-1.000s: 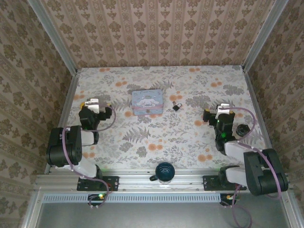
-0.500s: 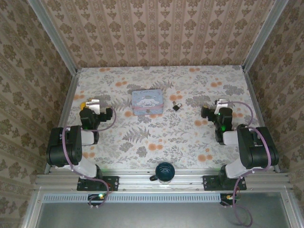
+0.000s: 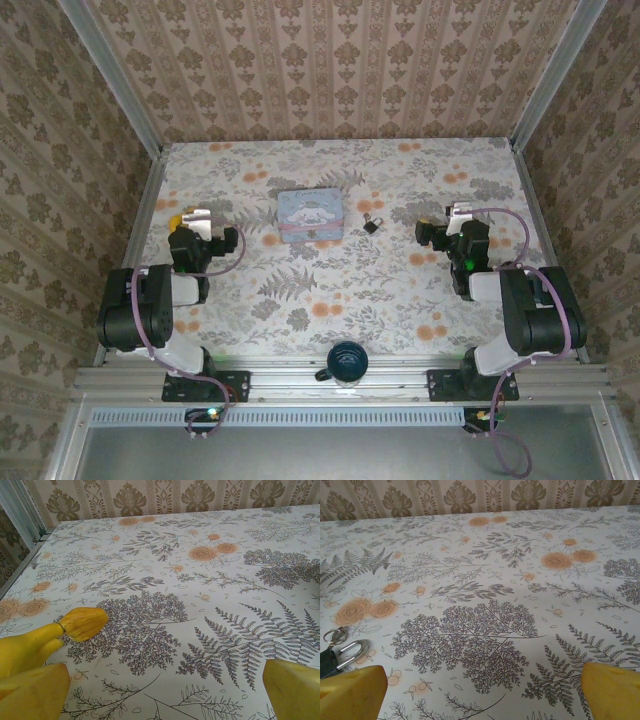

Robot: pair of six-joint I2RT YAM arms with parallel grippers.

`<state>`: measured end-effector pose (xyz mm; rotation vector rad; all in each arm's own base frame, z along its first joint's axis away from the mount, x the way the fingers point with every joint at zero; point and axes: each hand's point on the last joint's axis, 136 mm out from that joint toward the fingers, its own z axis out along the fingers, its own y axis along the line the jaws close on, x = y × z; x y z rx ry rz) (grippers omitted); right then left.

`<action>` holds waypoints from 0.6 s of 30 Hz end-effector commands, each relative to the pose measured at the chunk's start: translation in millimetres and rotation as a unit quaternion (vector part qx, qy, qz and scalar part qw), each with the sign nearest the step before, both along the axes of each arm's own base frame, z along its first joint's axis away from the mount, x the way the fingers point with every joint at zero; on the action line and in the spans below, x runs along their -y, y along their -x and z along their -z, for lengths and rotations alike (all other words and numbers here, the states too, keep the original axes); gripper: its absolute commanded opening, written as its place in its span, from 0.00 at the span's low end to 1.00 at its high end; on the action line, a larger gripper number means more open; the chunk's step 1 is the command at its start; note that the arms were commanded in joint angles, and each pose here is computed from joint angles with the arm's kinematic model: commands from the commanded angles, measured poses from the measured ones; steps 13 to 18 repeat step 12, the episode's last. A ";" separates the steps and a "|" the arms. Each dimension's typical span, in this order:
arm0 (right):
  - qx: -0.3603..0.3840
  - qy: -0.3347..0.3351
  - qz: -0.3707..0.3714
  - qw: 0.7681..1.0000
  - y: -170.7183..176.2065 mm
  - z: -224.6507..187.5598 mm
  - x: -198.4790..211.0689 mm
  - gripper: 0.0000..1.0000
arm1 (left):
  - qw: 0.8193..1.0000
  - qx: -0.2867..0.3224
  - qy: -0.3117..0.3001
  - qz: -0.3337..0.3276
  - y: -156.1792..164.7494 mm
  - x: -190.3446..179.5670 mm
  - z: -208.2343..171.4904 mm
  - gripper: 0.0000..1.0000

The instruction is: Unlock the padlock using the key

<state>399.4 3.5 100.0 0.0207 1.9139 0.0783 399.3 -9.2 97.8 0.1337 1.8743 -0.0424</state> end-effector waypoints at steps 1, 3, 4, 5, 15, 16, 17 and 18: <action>-0.004 0.007 -0.008 1.000 0.2 2.0 -0.8 1.00 | 1.000 -0.004 -0.011 0.004 -0.3 1.7 0.1 1.00; -0.004 0.007 -0.007 1.000 0.3 2.1 -0.6 1.00 | 1.000 -0.004 -0.010 0.004 -0.2 1.7 0.0 1.00; -0.004 0.007 -0.007 1.000 0.4 2.3 -0.6 1.00 | 1.000 -0.005 -0.011 0.004 0.0 1.7 0.4 1.00; -0.004 0.007 -0.008 1.000 0.3 2.2 -0.7 1.00 | 1.000 -0.004 -0.010 0.003 -0.1 1.4 0.0 1.00; -0.004 0.007 -0.006 1.000 0.1 2.0 0.0 1.00 | 1.000 -0.005 -0.010 -0.002 0.1 -0.4 0.3 1.00; -0.004 0.007 -0.006 1.000 0.1 2.0 0.0 1.00 | 1.000 -0.005 -0.010 -0.002 0.1 -0.4 0.3 1.00; -0.004 0.007 -0.006 1.000 0.1 2.0 0.0 1.00 | 1.000 -0.005 -0.010 -0.002 0.1 -0.4 0.3 1.00; -0.004 0.007 -0.006 1.000 0.1 2.0 0.0 1.00 | 1.000 -0.005 -0.010 -0.002 0.1 -0.4 0.3 1.00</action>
